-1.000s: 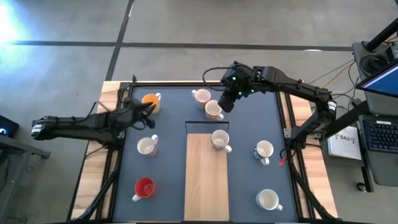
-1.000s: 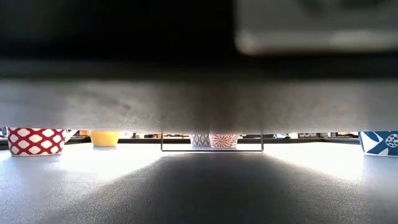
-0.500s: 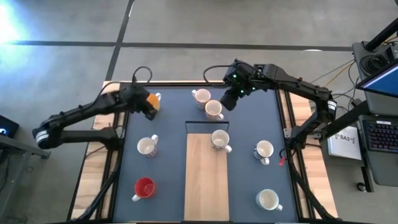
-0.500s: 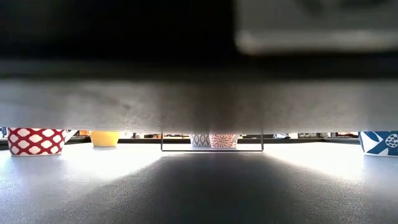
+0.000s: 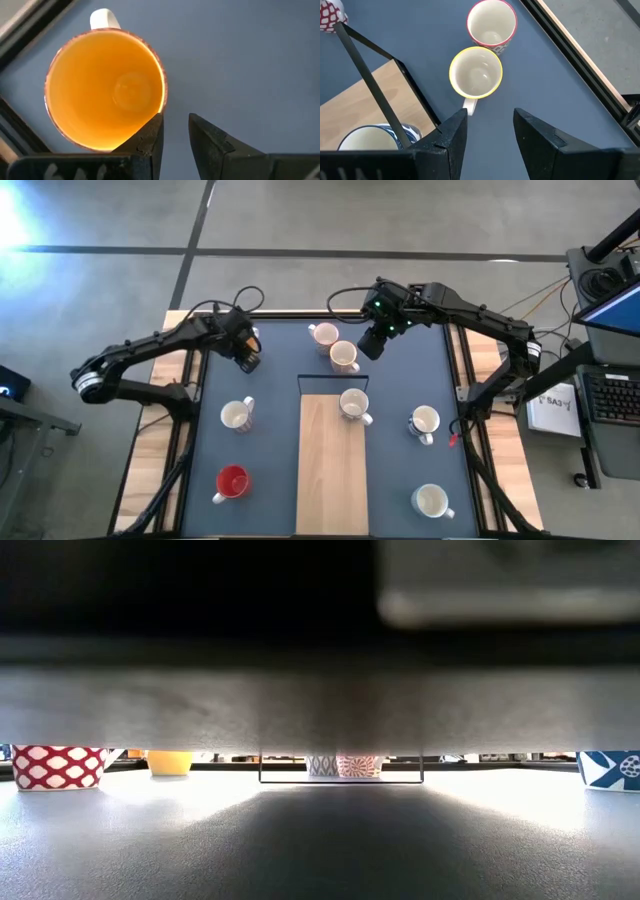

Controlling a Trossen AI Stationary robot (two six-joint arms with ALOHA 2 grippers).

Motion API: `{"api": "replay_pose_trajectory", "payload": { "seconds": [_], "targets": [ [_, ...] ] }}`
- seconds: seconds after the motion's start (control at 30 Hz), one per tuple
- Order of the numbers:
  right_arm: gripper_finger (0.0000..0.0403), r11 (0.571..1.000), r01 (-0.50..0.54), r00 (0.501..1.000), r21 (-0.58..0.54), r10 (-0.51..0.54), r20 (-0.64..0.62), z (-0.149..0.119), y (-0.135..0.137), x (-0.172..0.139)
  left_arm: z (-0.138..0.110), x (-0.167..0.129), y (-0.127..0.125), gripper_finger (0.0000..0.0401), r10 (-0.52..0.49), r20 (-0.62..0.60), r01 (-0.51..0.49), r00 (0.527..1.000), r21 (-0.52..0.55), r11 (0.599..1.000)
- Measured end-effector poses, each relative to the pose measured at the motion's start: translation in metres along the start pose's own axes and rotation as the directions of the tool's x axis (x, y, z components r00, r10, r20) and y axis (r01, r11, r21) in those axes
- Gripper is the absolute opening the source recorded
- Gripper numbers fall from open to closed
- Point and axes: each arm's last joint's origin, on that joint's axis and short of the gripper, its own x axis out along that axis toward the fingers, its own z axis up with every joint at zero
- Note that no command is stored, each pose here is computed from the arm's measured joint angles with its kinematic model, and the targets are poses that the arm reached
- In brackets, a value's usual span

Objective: Place coffee mugs
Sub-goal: Put the yellow mug on the shelf

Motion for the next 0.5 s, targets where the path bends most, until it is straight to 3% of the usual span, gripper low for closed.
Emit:
{"api": "replay_pose_trajectory", "payload": {
  "seconds": [0.5],
  "targets": [
    [0.0151,1.000,0.000,1.000,0.000,0.000,-0.003,0.000,0.000,0.000,0.021,-0.009,0.000,0.0074,0.057,0.027,-0.057,0.998,0.021,0.998]
  ]
}}
